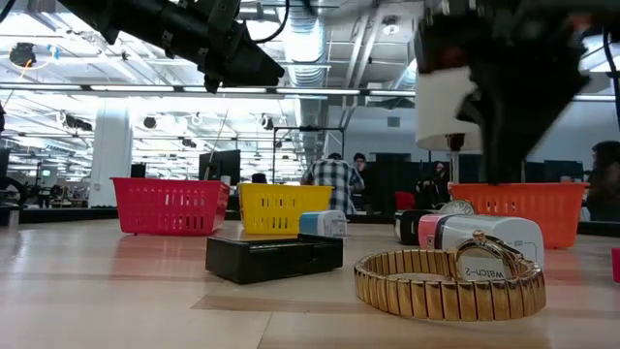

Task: Pick & Place Office items
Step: Put the white wrist watch into the red bin

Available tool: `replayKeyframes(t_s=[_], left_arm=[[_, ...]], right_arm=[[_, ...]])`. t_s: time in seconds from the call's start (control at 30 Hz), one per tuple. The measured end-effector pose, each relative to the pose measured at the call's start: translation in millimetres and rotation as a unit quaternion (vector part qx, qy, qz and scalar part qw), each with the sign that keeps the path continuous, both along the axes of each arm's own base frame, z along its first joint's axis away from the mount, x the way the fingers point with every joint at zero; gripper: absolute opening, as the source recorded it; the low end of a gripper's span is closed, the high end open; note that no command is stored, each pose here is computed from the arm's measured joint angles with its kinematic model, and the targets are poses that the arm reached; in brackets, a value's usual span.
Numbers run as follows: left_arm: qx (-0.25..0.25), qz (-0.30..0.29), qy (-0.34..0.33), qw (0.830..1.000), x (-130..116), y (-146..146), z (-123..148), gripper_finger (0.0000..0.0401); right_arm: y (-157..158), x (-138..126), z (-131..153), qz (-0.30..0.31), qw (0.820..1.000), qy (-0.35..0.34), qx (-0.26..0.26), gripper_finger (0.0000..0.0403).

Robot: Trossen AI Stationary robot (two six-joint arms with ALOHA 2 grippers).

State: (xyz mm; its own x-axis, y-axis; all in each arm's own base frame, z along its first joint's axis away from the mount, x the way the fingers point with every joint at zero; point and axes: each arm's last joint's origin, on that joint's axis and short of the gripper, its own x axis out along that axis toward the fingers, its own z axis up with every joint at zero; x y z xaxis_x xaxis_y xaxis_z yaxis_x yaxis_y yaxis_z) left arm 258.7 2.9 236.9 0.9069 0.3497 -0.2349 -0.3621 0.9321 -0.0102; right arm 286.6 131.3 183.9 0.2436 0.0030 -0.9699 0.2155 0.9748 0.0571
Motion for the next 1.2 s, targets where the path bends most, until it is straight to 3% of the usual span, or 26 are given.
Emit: replayKeyframes(t_s=[0.37, 1.2], left_arm=[[0.0, 0.0, -0.003, 1.0, 0.2, 0.0, 0.5, 0.0127], [0.0, 0.0, -0.003, 1.0, 0.2, 0.0, 0.5, 0.0127]], right_arm=[[0.1, -0.5, -3.9, -0.013, 0.999, 0.0, -0.029, 0.0085], [-4.7, -3.6, -17.7, -0.025, 0.999, -0.006, -0.024, 0.0083]])
